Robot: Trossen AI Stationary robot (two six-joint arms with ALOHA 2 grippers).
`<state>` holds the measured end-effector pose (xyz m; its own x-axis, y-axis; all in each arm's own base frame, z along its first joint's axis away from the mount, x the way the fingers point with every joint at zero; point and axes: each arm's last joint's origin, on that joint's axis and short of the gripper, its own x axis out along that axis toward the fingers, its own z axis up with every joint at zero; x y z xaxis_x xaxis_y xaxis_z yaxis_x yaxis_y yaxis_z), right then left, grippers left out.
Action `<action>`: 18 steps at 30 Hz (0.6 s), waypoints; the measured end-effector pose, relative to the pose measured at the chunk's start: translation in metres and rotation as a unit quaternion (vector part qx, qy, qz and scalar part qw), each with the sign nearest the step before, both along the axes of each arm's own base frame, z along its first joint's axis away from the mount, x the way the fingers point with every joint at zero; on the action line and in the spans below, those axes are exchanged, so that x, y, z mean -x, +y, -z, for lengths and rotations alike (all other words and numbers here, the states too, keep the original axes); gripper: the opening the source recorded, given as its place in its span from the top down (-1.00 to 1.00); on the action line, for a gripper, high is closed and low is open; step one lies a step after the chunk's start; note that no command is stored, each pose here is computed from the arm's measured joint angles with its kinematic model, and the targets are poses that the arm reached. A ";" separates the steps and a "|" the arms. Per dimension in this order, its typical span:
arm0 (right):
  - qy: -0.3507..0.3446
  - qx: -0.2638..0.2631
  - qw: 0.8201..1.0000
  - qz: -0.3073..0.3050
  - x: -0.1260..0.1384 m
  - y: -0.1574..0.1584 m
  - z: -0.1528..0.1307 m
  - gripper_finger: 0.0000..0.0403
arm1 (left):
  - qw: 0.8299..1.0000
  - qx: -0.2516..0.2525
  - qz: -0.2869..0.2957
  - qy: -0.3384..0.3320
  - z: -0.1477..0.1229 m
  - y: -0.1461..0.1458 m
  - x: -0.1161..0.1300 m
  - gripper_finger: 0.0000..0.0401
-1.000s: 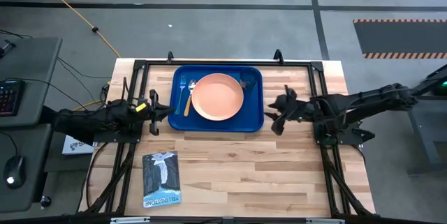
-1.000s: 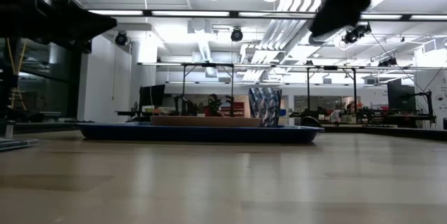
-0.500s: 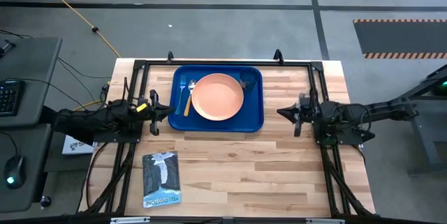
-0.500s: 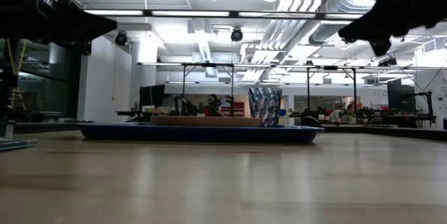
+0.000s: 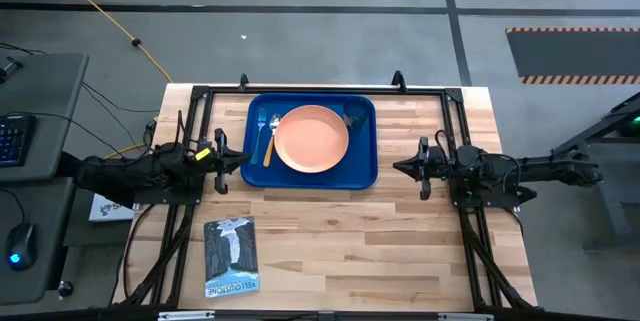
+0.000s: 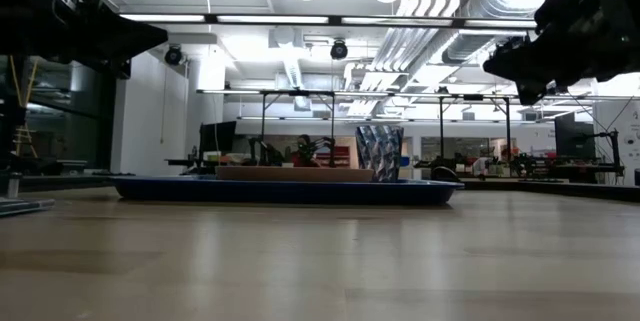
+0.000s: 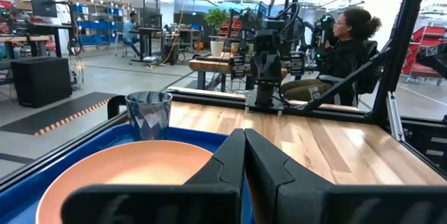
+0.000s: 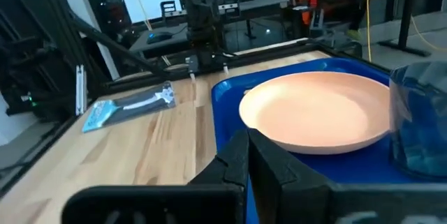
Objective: Pick and place plate/cup/fork/spoon on tray
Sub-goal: Return to Home Position
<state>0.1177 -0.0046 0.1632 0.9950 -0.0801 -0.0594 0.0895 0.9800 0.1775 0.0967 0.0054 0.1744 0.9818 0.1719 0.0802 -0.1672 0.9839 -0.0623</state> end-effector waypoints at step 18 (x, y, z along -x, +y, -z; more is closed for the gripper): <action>-0.032 0.025 0.999 -0.003 0.022 0.002 -0.008 1.00 | 1.000 0.000 0.000 0.001 0.000 0.000 0.000 1.00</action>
